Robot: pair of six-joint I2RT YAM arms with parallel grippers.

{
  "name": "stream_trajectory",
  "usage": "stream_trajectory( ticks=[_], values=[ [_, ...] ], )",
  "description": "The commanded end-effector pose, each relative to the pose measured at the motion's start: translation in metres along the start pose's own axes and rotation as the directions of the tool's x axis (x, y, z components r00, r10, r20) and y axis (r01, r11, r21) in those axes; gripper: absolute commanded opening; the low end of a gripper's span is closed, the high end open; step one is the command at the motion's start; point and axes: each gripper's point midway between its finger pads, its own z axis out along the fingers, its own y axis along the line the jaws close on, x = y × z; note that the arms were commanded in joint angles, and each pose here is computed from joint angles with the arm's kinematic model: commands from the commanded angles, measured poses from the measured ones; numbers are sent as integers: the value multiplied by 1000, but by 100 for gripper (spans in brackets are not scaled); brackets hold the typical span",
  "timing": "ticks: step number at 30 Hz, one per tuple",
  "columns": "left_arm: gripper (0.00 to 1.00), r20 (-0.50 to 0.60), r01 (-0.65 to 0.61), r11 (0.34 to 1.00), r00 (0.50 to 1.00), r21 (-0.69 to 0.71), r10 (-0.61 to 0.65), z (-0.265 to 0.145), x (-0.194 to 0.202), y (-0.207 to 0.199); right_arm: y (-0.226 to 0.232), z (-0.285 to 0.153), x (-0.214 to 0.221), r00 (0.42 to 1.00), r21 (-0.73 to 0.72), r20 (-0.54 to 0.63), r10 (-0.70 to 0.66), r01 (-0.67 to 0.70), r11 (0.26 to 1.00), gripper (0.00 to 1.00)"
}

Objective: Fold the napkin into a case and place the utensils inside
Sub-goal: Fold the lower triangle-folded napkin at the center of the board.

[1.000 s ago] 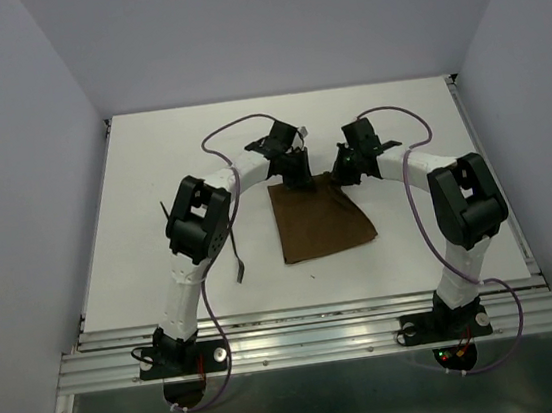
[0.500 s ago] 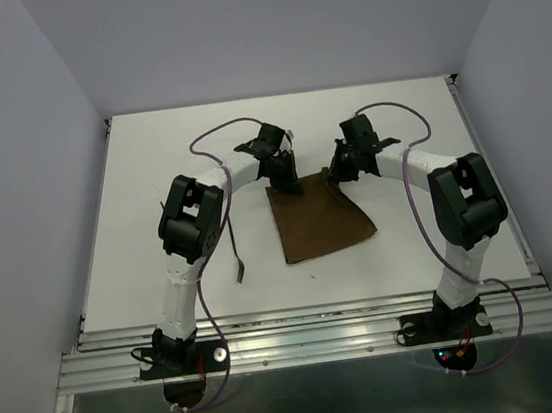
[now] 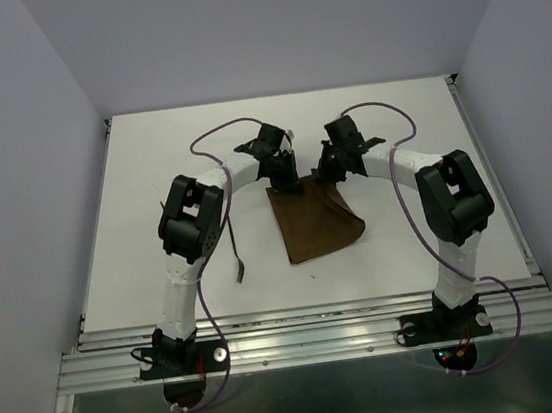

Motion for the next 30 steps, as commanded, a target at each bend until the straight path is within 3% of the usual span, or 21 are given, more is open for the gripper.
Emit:
stream_trajectory(
  ticks=[1, 15, 25, 30],
  values=[
    [0, -38, -6, 999, 999, -38, 5, 5, 14, 12, 15, 7, -6, 1000, 0, 30, 3, -3, 1000, 1],
    [0, -23, -17, 1000, 1000, -25, 16, -4, 11, 6, -20, 38, 14, 999, 144, 29, 39, -42, 989, 1],
    [0, 82, -26, 999, 996, 33, 23, -43, -18, -25, -26, 41, 18, 998, 156, 29, 54, -58, 986, 1],
    [25, 126, -7, 998, 992, 56, -1, -52, -31, -33, -21, 36, 12, 997, 150, 53, 63, -71, 986, 1]
  ],
)
